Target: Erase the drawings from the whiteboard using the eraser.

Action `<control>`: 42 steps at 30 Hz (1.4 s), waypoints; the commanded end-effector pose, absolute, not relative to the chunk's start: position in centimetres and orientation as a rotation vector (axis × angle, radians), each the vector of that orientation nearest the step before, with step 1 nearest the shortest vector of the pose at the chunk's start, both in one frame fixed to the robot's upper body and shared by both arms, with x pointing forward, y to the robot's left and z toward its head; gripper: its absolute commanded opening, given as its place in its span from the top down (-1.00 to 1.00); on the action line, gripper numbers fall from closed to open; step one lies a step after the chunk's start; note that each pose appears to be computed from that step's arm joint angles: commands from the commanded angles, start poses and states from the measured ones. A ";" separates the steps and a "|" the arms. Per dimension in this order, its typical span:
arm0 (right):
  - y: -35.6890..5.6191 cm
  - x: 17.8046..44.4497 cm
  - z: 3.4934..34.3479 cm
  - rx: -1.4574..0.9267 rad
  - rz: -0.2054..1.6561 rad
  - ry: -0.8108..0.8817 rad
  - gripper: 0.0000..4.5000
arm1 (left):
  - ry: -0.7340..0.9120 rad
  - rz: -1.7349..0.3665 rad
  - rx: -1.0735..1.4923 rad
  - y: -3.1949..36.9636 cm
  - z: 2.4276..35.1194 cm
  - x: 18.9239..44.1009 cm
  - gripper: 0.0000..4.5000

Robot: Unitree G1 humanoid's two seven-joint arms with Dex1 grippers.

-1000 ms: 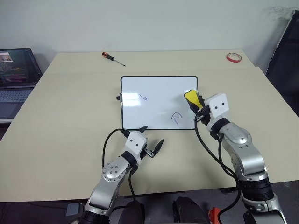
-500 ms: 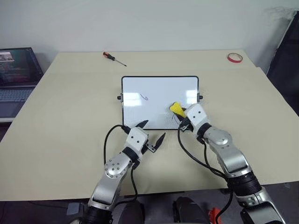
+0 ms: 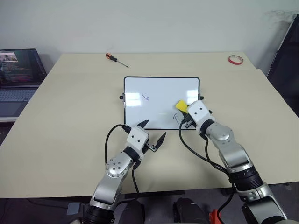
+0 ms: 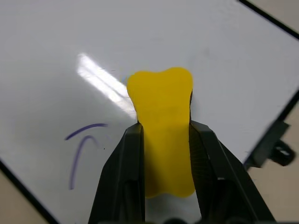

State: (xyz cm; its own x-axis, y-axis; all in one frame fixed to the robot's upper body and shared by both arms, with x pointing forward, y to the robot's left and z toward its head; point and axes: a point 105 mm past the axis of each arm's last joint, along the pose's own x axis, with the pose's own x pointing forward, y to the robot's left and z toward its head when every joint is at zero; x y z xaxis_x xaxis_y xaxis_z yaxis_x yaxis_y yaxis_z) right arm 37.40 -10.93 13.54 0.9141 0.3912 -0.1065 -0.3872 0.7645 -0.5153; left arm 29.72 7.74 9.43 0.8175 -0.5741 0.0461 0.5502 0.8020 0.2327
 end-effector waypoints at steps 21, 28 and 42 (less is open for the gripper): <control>-8.7 35.5 10.1 -0.751 0.615 0.037 0.57 | -0.156 -0.573 0.220 8.4 10.6 29.6 -1.00; -9.7 37.4 12.4 -0.714 0.493 -0.035 0.57 | -0.157 -0.579 0.211 8.1 10.6 29.6 -1.00; -7.3 34.5 9.4 -0.785 0.701 0.002 0.57 | -0.146 -0.578 0.211 8.3 10.5 29.4 -1.00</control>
